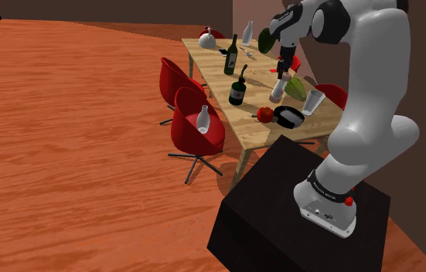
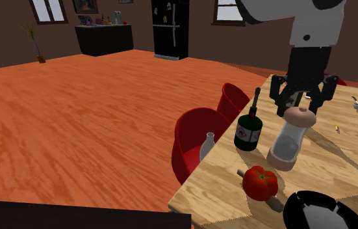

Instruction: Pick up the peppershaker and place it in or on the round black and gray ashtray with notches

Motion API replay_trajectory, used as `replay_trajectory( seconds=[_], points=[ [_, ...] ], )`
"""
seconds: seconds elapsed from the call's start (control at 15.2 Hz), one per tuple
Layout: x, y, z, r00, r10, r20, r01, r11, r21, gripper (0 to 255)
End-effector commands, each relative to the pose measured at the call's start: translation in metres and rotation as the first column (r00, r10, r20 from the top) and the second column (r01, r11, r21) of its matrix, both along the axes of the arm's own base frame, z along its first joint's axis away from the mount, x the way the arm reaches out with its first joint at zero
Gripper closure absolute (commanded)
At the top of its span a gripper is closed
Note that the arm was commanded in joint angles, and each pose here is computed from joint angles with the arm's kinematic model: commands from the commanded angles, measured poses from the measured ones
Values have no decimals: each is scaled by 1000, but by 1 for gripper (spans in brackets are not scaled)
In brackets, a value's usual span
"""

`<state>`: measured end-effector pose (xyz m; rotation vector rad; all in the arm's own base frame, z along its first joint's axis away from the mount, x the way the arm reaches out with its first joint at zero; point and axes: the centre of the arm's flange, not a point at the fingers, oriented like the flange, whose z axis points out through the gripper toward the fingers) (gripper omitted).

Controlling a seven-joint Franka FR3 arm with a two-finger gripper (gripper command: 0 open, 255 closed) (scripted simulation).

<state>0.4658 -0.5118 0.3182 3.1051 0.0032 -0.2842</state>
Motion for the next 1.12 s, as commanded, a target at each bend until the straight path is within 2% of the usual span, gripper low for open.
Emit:
replay_trajectory(
  seconds=[0.0, 0.73, 1.06],
  points=[
    [-15, -22, 6, 1000, 1, 0, -1, 1000, 1, 255],
    [-90, -131, 36, 1000, 1, 0, -1, 1000, 1, 255],
    [-90, -131, 9, 1000, 1, 0, -1, 1000, 1, 255]
  ],
)
